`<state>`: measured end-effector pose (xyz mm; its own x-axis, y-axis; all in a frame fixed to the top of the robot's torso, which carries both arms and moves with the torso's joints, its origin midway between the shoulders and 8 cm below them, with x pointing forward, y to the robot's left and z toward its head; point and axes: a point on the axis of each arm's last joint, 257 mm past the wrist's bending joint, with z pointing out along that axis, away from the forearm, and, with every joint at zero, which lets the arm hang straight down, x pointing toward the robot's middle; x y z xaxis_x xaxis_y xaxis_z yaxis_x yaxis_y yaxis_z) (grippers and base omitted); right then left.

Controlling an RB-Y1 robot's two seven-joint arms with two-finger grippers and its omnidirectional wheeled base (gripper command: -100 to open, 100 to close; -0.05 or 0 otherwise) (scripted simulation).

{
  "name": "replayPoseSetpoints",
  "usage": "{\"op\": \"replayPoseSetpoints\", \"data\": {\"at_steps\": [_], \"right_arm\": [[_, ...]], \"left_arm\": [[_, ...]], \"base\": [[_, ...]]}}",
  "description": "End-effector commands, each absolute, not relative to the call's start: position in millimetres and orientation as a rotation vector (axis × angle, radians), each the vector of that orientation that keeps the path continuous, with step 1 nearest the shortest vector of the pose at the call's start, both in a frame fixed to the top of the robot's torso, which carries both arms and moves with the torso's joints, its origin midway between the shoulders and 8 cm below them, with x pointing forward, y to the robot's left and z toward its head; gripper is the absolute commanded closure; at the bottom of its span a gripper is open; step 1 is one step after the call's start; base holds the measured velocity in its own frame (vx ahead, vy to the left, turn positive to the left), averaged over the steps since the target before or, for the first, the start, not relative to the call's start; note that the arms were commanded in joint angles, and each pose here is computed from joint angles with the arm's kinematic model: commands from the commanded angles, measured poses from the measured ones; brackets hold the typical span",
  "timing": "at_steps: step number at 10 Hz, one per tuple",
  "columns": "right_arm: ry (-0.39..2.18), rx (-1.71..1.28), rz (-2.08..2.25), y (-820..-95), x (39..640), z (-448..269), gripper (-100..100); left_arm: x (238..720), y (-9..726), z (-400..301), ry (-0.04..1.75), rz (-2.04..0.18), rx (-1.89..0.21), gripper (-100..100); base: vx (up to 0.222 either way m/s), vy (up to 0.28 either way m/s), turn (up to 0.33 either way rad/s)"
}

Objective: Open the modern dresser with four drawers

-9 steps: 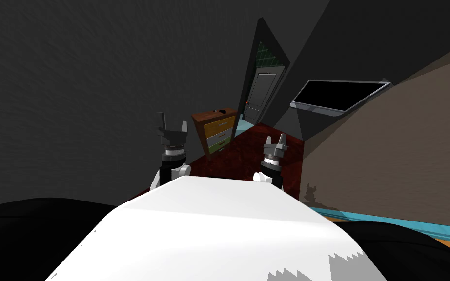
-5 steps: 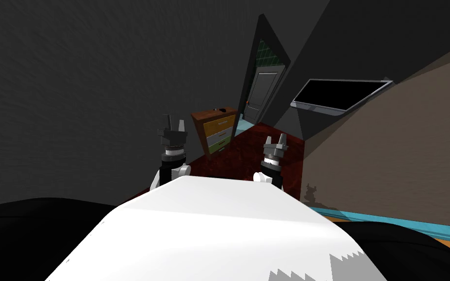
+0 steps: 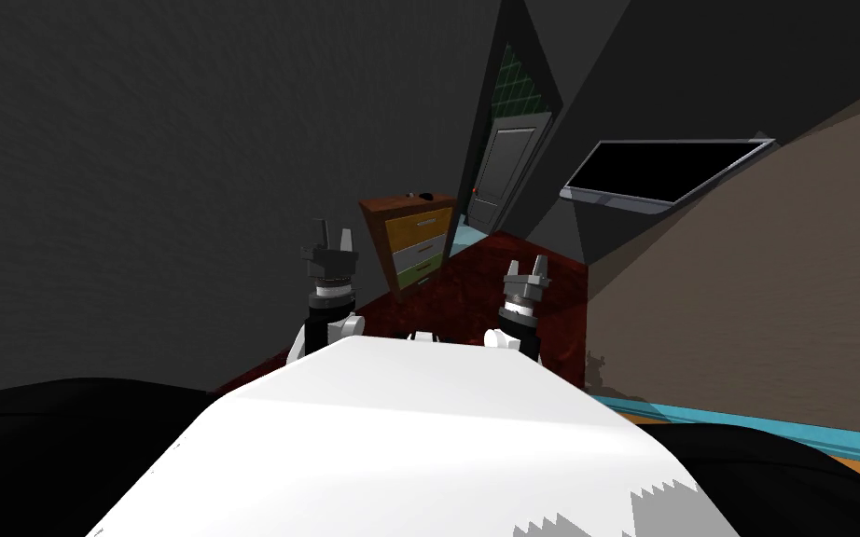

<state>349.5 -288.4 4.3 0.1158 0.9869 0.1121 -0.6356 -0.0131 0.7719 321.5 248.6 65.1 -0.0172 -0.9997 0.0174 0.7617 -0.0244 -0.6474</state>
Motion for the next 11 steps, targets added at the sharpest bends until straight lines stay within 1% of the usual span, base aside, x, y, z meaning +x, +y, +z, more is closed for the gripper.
{"op": "replayPoseSetpoints", "data": {"at_steps": [1, 5, 7, 11], "right_arm": [[0.561, 0.803, 1.398, -288, 349, 4, 0], [0.562, 0.804, 1.397, -288, 350, 4, 0], [0.562, 0.804, 1.397, -288, 350, 4, 0], [0.562, 0.804, 1.397, -288, 350, 4, 0]], "left_arm": [[328, 244, 56, 0.588, -1.523, -0.554, -100], [352, 238, 14, 0.684, -1.515, -0.590, -100], [362, 235, -4, 0.715, -1.511, -0.609, -100], [379, 232, -41, 0.775, -1.499, -0.658, -100]], "base": [[0.034, 0.003, -0.033], [0.100, 0.014, -0.062], [0.132, 0.030, -0.072], [0.094, 0.017, -0.049]]}}
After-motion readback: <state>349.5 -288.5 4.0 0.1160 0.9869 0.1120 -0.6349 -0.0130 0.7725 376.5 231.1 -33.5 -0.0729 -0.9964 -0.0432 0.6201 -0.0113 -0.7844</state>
